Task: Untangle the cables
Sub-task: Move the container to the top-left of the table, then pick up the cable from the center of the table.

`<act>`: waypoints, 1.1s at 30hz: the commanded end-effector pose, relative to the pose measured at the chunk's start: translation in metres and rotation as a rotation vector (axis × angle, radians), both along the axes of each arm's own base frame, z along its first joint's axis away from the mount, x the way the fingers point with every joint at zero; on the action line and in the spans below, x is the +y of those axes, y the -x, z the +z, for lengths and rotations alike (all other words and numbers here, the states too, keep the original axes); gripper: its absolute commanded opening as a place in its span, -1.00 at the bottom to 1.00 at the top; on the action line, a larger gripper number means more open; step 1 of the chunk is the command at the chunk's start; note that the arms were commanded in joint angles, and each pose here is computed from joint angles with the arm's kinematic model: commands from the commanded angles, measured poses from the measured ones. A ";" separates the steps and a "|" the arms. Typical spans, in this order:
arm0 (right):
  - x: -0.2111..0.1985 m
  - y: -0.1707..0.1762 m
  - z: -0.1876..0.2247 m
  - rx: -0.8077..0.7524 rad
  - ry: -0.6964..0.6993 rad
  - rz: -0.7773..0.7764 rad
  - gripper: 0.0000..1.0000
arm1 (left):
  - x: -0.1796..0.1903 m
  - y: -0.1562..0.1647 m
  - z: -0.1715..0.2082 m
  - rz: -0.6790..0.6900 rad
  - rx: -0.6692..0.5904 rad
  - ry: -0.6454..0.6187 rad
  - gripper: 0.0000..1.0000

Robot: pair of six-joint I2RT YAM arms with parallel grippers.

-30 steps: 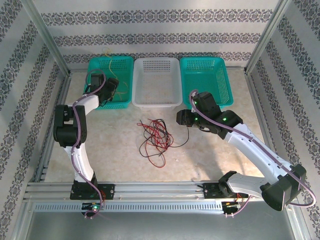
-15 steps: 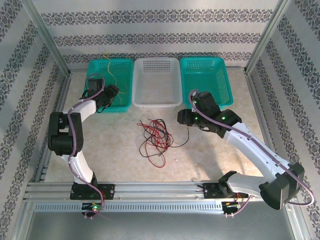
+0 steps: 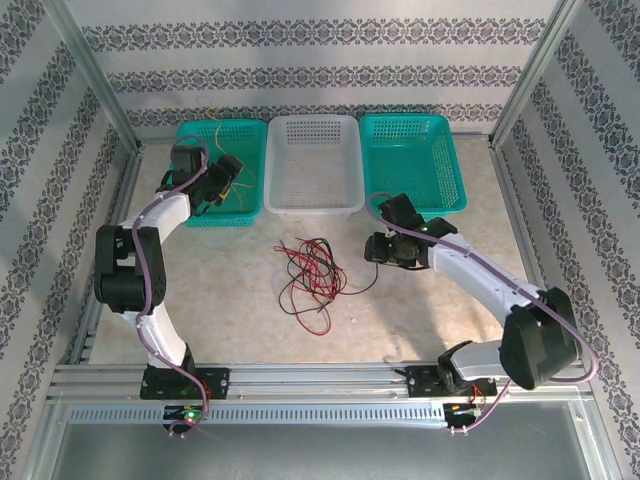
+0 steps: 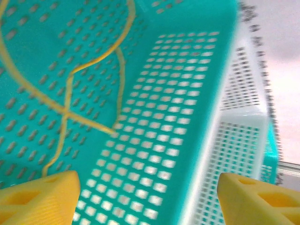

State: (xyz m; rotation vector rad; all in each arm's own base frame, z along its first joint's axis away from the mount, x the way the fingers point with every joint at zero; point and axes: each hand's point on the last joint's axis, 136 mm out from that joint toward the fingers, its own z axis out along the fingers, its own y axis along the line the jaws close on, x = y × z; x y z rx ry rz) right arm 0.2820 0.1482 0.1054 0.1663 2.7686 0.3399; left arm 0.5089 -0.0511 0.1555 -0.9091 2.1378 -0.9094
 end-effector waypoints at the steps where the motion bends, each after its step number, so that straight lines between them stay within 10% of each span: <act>1: -0.013 -0.003 -0.024 0.047 0.066 -0.011 -0.02 | -0.015 0.000 0.078 -0.085 -0.173 0.011 0.55; 12: 0.015 -0.022 -0.050 0.051 0.046 0.062 -0.21 | -0.055 0.073 0.167 -0.310 -0.417 0.031 0.41; 23: 0.116 -0.020 -0.025 -0.027 -0.081 0.317 -0.10 | -0.118 0.154 0.082 -0.497 -0.228 -0.003 0.35; 33: 0.173 0.005 -0.025 -0.025 -0.120 0.462 -0.16 | -0.109 0.174 0.030 -0.404 -0.086 -0.034 0.35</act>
